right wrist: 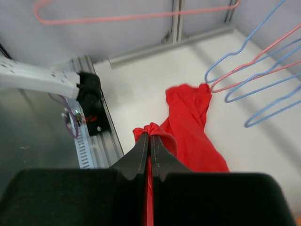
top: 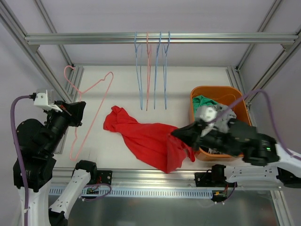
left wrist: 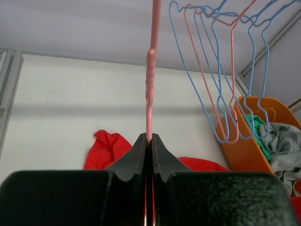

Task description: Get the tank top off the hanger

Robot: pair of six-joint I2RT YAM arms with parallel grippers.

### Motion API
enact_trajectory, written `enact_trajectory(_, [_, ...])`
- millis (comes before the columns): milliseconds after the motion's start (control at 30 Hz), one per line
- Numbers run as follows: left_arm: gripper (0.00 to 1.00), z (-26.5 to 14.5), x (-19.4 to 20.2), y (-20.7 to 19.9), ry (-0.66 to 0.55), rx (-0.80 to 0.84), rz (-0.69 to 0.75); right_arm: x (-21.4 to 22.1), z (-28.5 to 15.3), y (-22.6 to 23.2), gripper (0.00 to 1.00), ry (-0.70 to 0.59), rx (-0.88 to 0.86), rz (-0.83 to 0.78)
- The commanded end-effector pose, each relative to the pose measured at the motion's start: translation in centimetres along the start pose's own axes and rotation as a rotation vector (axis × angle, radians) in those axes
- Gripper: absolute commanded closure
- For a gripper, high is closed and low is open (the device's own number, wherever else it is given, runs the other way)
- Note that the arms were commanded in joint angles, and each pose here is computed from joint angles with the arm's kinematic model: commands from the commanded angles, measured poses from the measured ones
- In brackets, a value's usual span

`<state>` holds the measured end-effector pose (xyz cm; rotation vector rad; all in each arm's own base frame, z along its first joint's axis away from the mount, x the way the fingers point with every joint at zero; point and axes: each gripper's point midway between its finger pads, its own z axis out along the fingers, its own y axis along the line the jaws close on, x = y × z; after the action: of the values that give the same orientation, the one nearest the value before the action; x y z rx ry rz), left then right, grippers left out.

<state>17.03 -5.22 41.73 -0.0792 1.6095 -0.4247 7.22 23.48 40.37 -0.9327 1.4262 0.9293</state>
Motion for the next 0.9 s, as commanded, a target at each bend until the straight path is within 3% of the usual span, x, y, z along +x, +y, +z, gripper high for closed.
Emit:
enact_trajectory(0, [1.00,1.2,-0.2,-1.0,0.028,0.058,0.040,7.0,5.8,0.7,1.00,0.232,0.059,-0.027])
enact_trajectory(100, [1.00,1.6,-0.1,-0.5,0.051,0.041,0.094,11.0,8.8,-0.4,1.00,0.307,0.153,0.047])
enact_trajectory(133, [1.00,1.7,-0.2,-0.3,0.053,0.030,0.110,11.7,9.6,-1.0,0.94,0.317,0.171,0.074])
enact_trajectory(167, [1.00,2.3,-0.1,0.4,0.062,-0.004,0.121,12.9,10.1,-1.0,0.79,0.342,0.173,0.086])
enact_trajectory(200, [1.00,2.5,-0.2,0.6,0.065,-0.012,0.132,13.4,10.5,-1.0,0.43,0.355,0.183,0.101])
enact_trajectory(267, [1.00,3.4,-0.3,0.3,0.082,0.008,0.158,14.3,11.0,-1.4,0.37,0.381,0.211,0.094])
enact_trajectory(367, [1.00,4.5,-1.1,-1.3,0.099,0.091,0.178,13.1,10.7,-1.6,0.01,0.347,0.216,0.102])
enact_trajectory(467, [1.00,5.9,-2.4,-2.2,0.087,0.131,0.194,11.0,9.2,-2.3,0.00,0.279,0.237,0.112])
enact_trajectory(567, [1.00,7.2,-4.2,-3.0,0.015,0.157,0.186,10.2,7.6,-2.8,0.00,0.231,0.249,0.127])
enact_trajectory(600, [1.00,7.6,-5.9,-3.9,-0.063,0.195,0.182,10.2,7.3,-2.9,0.01,0.226,0.249,0.131])
enact_trajectory(867, [1.00,12.1,-6.9,-5.1,-0.208,0.265,0.170,10.9,4.7,-3.5,0.00,0.185,0.262,0.172])
